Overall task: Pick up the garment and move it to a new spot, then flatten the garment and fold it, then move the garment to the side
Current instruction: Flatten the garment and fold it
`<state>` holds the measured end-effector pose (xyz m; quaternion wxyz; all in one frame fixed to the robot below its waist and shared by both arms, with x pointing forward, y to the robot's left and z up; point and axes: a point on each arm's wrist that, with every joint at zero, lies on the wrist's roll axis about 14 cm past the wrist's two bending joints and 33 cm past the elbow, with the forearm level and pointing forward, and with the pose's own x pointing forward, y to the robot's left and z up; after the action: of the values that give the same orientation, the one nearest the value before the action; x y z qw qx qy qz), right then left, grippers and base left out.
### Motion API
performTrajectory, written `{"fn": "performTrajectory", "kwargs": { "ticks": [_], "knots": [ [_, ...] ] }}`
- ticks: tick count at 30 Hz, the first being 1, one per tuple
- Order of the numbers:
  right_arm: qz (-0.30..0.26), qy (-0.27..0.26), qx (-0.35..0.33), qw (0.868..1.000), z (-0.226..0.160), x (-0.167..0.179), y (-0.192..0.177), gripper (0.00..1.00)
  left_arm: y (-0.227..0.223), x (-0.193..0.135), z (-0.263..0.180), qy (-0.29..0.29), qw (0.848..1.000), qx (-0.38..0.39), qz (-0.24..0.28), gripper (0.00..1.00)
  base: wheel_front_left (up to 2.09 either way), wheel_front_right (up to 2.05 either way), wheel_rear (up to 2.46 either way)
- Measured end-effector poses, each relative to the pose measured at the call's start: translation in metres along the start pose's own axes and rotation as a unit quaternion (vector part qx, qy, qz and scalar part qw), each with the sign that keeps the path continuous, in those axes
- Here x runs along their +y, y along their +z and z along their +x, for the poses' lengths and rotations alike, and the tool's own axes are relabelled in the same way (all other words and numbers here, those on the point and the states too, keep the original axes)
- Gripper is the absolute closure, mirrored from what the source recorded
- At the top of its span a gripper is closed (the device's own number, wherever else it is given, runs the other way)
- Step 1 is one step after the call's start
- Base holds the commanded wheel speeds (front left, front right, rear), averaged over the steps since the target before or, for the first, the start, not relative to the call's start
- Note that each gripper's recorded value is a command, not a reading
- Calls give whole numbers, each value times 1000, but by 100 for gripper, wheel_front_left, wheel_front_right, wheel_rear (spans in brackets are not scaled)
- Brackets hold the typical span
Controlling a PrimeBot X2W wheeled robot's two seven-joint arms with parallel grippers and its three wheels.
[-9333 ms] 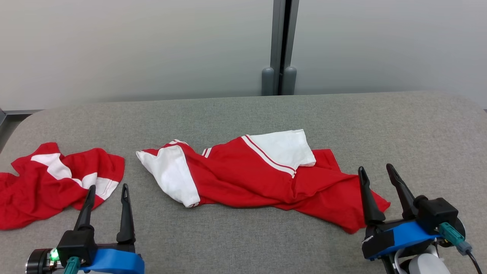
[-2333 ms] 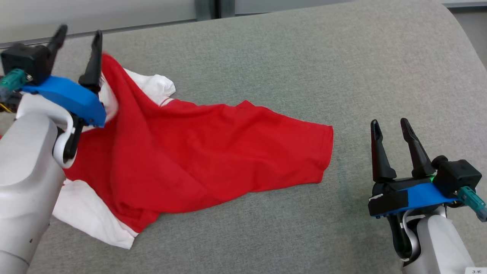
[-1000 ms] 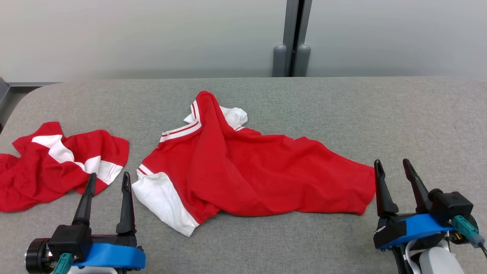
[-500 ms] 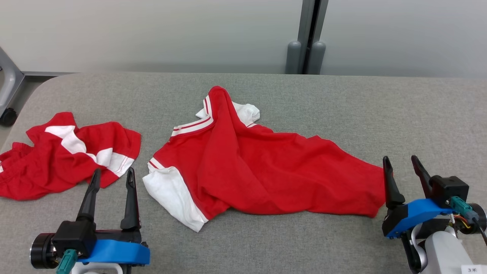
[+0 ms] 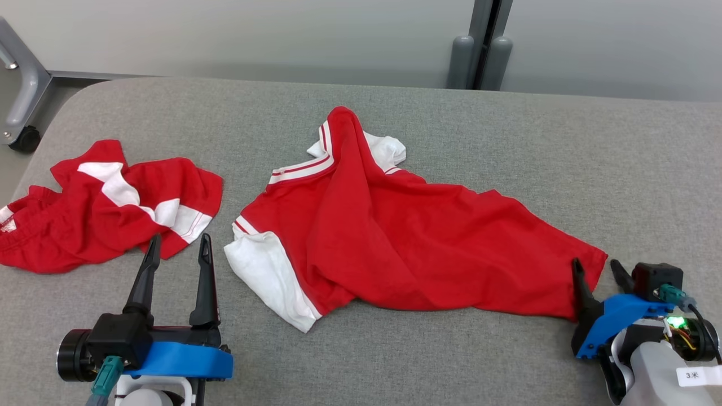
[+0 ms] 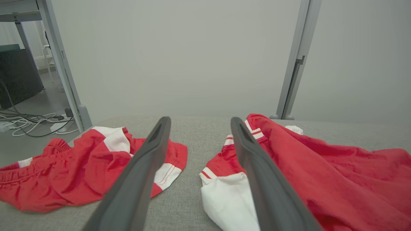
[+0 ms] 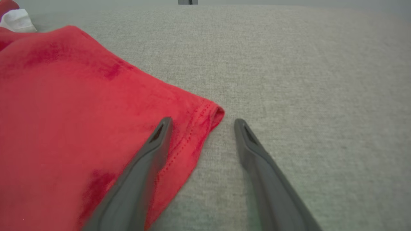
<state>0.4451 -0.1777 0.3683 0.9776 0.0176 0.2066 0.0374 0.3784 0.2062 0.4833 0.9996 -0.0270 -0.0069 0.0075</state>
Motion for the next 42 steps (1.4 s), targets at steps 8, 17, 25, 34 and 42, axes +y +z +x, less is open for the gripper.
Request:
{"fn": "performTrajectory", "kwargs": {
  "ticks": [8, 17, 25, 34, 42],
  "knots": [
    [7, 25, -3, 1000, 4, 21, 6, 100, 0, -1, 3, -2, 1000, 0, -1, 0, 0, 0, 0],
    [11, 60, -142, 988, -22, 44, 80, 100, 5, -14, 1, -20, 1000, -9, -6, 0, 0, 0, 0],
    [-5, 95, -251, 963, -72, 62, 132, 100, 14, -28, -1, -41, 999, -21, -7, 0, 0, 0, 0],
    [-9, 134, -336, 932, -128, 86, 166, 100, 13, -34, -5, -51, 998, -20, -8, 0, 0, 0, 0],
    [-6, 162, -414, 896, -184, 103, 217, 100, 13, -34, -3, -50, 998, -21, -8, 0, 0, 0, 0]
  ]
}}
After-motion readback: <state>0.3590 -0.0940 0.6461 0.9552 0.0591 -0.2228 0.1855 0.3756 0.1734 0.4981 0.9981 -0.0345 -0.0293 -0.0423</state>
